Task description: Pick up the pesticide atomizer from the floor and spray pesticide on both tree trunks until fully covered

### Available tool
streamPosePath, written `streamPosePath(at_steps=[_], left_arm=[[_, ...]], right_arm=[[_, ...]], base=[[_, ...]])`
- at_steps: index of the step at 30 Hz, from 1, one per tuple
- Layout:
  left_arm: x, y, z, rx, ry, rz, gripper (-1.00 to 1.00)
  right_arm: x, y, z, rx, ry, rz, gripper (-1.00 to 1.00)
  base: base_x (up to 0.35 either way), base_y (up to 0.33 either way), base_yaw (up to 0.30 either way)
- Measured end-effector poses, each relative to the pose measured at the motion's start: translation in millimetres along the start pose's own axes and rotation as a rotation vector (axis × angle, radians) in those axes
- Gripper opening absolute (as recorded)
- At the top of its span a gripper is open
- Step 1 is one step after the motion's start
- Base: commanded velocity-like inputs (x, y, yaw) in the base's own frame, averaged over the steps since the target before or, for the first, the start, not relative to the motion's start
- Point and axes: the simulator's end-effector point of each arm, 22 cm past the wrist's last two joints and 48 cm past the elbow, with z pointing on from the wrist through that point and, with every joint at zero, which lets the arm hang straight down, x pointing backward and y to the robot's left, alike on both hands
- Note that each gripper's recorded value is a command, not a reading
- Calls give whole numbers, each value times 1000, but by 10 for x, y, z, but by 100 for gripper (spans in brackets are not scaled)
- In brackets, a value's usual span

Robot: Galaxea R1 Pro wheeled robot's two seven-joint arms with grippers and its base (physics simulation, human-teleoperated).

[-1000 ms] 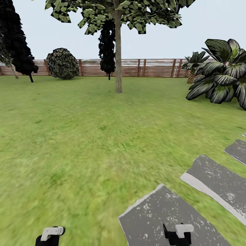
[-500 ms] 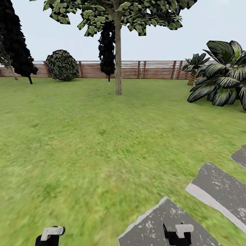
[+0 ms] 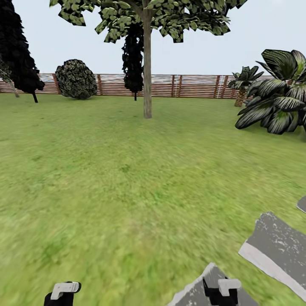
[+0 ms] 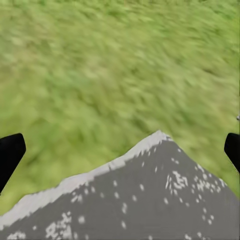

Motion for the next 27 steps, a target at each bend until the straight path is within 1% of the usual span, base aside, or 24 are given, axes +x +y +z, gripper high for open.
streamPosePath(at_steps=[27], left_arm=[[-2, 4, 0, -1, 0, 0, -100]], right_arm=[[-2, 0, 1, 0, 0, 0, 100]], base=[[339, 0, 0]])
